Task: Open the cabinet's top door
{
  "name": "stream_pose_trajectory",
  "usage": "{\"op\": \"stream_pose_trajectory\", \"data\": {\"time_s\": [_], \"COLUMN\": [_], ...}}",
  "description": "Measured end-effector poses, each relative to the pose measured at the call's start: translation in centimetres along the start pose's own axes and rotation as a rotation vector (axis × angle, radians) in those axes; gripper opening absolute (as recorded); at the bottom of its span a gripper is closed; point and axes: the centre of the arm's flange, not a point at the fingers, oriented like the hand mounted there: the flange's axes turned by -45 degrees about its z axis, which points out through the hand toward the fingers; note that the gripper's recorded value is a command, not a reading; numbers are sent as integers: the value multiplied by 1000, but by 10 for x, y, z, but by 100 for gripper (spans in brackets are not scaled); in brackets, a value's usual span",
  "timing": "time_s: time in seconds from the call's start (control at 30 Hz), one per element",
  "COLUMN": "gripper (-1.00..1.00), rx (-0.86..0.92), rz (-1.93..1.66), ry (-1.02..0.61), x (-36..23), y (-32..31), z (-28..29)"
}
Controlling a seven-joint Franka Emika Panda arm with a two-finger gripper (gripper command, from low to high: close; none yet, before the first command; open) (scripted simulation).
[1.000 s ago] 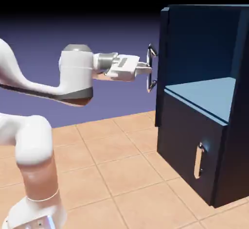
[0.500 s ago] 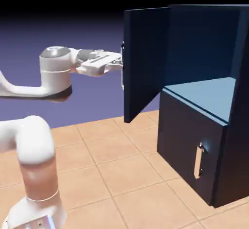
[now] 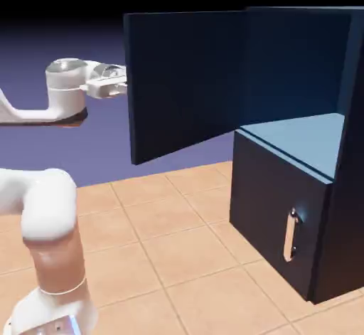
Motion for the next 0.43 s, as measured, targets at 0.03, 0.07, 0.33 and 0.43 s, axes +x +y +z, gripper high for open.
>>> {"op": "stream_pose_trajectory", "data": {"time_s": [0.03,0.07,0.33,0.43], "gripper": [-100,-100,-100,100], "rx": [25,49,229,283], "rz": [0,0,0,0], "ry": [0,0,0,0], "x": [0,0,0,0], "y": [4,8,42,55], "z": [-9,-17,-76,-93]}}
